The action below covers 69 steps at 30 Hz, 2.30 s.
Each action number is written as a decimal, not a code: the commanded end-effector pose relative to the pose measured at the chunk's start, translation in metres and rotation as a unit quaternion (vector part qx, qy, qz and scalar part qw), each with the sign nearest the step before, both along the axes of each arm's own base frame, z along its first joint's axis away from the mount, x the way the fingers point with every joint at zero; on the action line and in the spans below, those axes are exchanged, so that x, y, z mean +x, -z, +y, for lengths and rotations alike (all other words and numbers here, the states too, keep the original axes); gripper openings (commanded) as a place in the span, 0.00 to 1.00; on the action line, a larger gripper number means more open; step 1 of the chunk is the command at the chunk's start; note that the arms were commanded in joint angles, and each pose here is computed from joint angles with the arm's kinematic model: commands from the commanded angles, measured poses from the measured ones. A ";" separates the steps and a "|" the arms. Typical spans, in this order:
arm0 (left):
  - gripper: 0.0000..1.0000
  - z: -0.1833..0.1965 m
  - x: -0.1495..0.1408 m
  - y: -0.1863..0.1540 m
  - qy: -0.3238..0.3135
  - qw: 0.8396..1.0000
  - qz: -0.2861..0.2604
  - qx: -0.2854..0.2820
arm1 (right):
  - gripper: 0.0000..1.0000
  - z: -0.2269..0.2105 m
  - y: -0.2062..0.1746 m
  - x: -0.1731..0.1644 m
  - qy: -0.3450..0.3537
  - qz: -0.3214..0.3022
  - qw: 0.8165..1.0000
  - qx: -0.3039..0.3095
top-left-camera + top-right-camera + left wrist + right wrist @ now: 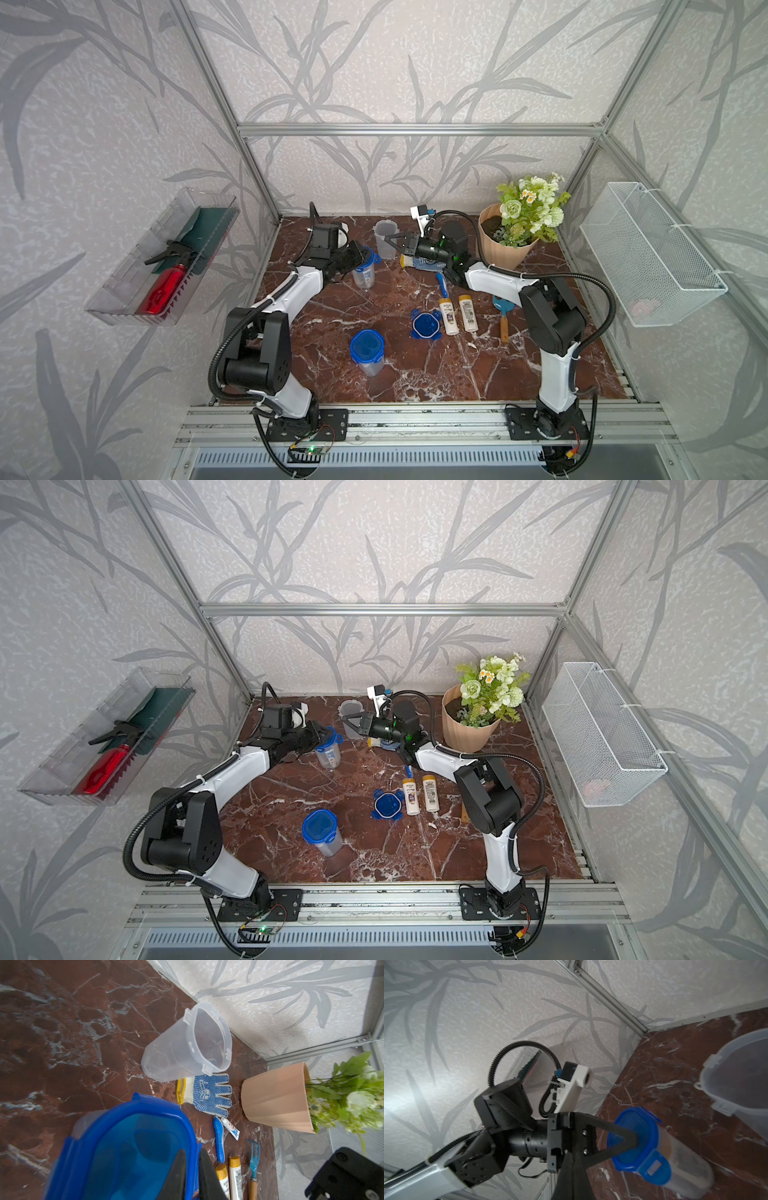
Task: Take out toiletry kits
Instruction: Unfasten the latch on the container, then adjust the container at the center of the board.
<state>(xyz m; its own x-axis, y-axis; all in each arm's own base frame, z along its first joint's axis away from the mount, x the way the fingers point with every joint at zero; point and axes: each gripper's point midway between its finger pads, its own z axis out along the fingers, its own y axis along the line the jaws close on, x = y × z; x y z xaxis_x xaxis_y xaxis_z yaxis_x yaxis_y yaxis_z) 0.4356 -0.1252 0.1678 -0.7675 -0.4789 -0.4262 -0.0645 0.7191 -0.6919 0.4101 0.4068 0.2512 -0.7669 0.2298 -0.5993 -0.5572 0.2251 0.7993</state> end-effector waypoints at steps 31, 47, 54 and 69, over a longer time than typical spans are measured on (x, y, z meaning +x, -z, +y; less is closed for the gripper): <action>0.31 0.074 0.061 0.014 -0.112 0.983 0.117 0.083 | 0.00 0.061 0.109 0.005 0.008 -0.123 0.882 -0.455; 0.32 0.072 -0.011 0.035 -0.110 0.979 0.155 0.075 | 0.00 0.078 0.099 0.055 0.029 -0.147 0.880 -0.450; 0.32 0.071 -0.009 0.025 -0.111 0.980 0.149 0.069 | 0.00 0.068 0.100 0.059 0.032 -0.132 0.884 -0.448; 0.27 0.075 -0.019 -0.046 -0.127 0.982 0.076 0.114 | 0.03 0.031 0.061 0.050 0.027 -0.089 0.913 -0.397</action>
